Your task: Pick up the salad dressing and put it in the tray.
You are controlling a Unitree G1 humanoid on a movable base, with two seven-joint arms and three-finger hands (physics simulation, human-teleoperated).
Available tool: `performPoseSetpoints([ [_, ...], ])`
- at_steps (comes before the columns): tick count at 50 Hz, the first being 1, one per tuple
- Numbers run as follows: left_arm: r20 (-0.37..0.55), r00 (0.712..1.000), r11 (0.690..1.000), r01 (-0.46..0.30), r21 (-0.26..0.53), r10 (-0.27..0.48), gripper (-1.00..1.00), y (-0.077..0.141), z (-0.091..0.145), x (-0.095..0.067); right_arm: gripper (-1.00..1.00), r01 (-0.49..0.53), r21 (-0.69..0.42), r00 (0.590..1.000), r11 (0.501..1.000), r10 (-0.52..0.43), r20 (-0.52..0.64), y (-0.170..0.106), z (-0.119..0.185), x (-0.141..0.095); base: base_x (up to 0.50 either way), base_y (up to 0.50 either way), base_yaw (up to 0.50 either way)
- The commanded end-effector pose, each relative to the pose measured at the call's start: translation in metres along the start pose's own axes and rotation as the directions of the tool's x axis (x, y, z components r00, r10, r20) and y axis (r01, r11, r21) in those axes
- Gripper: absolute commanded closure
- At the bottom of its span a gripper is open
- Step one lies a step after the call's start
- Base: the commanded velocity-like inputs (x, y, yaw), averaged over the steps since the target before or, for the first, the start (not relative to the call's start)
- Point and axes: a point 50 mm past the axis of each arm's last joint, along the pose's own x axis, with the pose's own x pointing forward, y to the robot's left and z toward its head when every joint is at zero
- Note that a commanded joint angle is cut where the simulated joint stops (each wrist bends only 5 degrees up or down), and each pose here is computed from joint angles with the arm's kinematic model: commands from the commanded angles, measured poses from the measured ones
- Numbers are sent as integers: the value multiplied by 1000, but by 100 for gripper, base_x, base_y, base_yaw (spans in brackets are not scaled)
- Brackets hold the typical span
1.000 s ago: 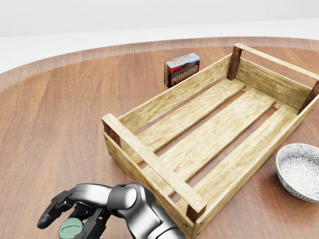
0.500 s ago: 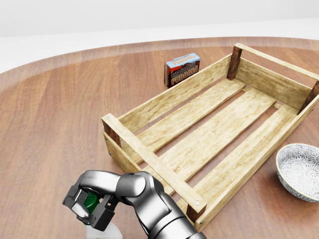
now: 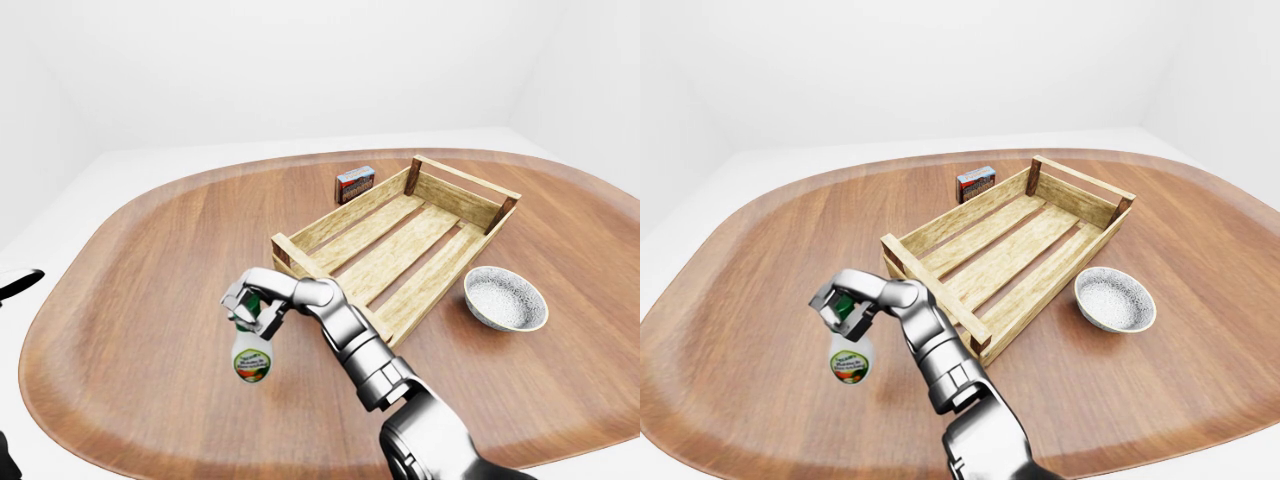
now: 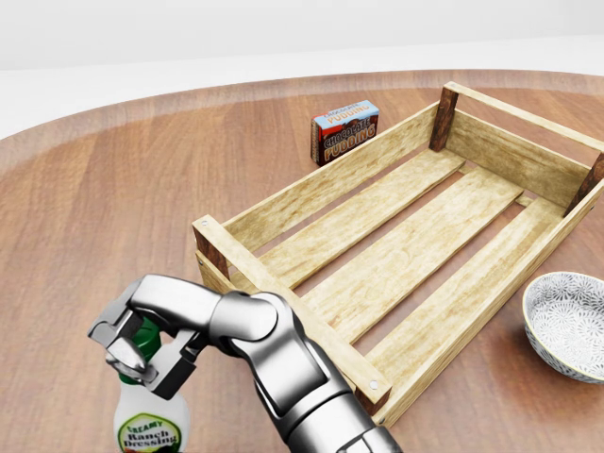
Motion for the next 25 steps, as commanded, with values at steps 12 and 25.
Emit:
performPoseSetpoints([
  [12,1,1000,1000,13,-1,-13,-100,-5,-1,-1,100,83,-81,982,993,-68,178,-30,52,-16,0,0,0],
  [25,-3,1000,1000,15,2,-15,-100,-5,-2,-1,100,95,-108,981,990,-75,180,-42,65,-18,0,0,0],
])
